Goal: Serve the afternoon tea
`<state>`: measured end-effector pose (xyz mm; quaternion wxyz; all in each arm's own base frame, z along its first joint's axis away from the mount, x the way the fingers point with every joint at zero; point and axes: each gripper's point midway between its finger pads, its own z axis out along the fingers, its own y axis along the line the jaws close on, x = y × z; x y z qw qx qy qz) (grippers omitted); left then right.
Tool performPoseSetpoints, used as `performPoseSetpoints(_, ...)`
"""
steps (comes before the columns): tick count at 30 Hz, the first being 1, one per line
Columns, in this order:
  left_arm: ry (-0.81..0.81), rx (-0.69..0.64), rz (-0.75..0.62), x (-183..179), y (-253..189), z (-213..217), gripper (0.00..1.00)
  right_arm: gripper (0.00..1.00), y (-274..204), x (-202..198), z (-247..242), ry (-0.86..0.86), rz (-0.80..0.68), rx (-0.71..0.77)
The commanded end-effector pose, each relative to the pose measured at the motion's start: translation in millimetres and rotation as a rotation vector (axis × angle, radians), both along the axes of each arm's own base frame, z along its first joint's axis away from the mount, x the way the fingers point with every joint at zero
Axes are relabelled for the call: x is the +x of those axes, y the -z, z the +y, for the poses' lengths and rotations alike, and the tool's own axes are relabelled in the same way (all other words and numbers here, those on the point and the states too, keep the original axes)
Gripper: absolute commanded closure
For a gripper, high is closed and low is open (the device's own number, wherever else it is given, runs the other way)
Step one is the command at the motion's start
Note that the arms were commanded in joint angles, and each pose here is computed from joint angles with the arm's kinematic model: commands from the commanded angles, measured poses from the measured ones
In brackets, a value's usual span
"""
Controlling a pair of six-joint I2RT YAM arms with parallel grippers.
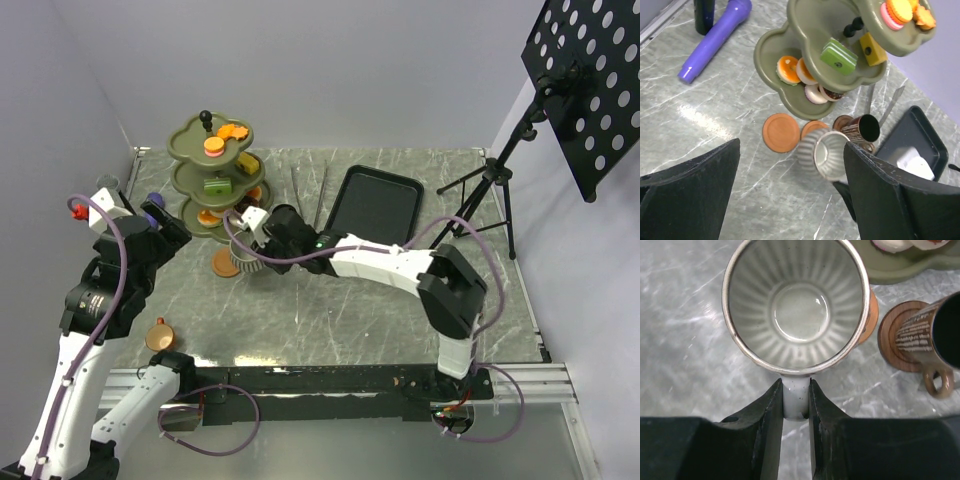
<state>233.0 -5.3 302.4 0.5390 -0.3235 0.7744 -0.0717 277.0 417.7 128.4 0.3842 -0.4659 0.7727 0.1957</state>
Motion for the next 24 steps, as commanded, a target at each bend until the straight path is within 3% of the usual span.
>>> performPoseSetpoints(1, -0.058, -0.008, -0.026, -5.1, -9.1, 9.7, 0.11, 1.0, -25.5, 37.8, 18.3, 0.104, -0.03, 0.099)
performPoseSetpoints(10, -0.045, 0.0, -0.002, -4.7, -1.3, 7.9, 0.1, 1.0, -11.0, 71.8, 15.0, 0.226, -0.016, 0.036)
performPoseSetpoints(24, -0.052, 0.011, 0.003, -2.9, 1.6, 9.6, 0.09, 1.0, 8.0, 66.0, 13.4, 0.212, 0.033, -0.009)
